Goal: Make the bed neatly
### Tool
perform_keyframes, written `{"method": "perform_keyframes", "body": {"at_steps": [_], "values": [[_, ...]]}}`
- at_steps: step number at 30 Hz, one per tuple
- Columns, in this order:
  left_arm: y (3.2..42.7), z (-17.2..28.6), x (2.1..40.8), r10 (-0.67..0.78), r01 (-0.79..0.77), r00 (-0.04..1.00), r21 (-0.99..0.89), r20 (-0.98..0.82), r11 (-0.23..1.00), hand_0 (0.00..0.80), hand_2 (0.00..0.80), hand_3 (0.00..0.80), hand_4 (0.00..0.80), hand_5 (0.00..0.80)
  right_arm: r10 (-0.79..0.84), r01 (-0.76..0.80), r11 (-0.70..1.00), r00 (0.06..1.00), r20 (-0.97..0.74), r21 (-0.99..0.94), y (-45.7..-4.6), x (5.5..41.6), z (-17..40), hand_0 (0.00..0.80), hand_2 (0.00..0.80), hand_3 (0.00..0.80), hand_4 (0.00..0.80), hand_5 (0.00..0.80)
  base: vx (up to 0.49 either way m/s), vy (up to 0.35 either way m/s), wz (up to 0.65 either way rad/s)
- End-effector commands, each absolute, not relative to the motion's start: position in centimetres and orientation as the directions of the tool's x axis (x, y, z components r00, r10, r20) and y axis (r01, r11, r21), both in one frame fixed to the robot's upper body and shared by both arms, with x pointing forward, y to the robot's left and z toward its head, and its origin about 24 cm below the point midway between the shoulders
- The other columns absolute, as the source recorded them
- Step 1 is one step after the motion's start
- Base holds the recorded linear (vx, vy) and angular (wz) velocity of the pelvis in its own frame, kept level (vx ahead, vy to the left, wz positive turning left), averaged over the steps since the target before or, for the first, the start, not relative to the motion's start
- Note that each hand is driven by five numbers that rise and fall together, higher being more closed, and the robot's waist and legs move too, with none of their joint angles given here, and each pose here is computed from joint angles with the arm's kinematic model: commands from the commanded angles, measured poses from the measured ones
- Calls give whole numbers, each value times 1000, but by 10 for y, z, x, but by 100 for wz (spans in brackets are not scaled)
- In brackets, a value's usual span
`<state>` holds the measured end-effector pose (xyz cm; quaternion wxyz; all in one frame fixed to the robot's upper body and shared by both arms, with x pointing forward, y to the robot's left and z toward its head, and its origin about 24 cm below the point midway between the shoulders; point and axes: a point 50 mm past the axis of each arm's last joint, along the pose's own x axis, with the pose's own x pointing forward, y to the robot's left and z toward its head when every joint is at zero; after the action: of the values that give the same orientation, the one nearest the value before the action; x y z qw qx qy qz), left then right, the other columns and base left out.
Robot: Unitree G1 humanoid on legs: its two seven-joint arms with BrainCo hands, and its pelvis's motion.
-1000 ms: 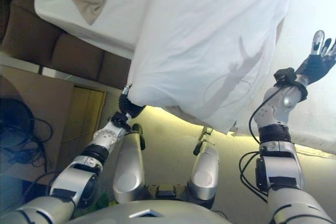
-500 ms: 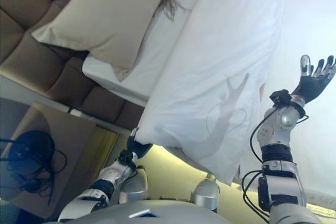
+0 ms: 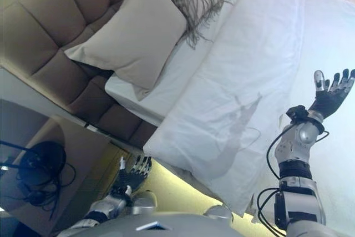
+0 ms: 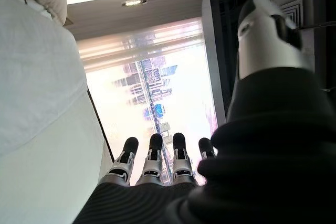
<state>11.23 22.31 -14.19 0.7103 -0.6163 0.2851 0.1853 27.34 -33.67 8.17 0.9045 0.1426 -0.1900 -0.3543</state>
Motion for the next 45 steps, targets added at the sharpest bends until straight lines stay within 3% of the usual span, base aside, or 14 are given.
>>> {"method": "perform_keyframes", "body": {"at_steps": [1, 7, 17, 22, 31, 37, 45], "values": [[263, -134, 106, 35, -622, 778, -761, -628, 184, 0, 0, 0, 0, 0, -708, 588, 703, 630, 318, 400, -358, 269, 106, 0, 0, 0, 0, 0, 7, -29, 8], [269, -121, 127, 26, -541, 835, -812, -549, 221, 0, 0, 0, 0, 0, -690, 560, 718, 653, 313, 413, -359, 272, 111, 0, 0, 0, 0, 0, -1, -41, 19], [245, -75, 192, -111, -206, 948, -842, -298, 499, 0, 0, 0, 0, 0, -609, 518, 784, 748, 264, 341, -338, 266, 90, 0, 0, 0, 0, 0, -57, -67, -4], [235, -57, 211, -119, -132, 958, -770, -261, 624, 0, 0, 0, 0, 0, -515, 448, 846, 827, 225, 289, -316, 260, 72, 0, 0, 0, 0, 0, -68, -64, -6], [219, -43, 228, -135, -78, 947, -613, -293, 786, 0, 0, 0, 0, 0, -381, 322, 883, 917, 119, 343, -270, 253, 38, 0, 0, 0, 0, 0, -72, -51, 2], [246, -34, 220, -38, -113, 962, -521, -270, 846, 0, 0, 0, 0, 0, -168, 153, 922, 986, 10, 357, -269, 226, 18, 0, 0, 0, 0, 0, -77, -32, -9], [246, -32, 222, -38, -65, 960, -356, -276, 932, 0, 0, 0, 0, 0, -184, 259, 889, 957, -222, 378, -244, 212, -31, 0, 0, 0, 0, 0, -6, -19, -18]]}}
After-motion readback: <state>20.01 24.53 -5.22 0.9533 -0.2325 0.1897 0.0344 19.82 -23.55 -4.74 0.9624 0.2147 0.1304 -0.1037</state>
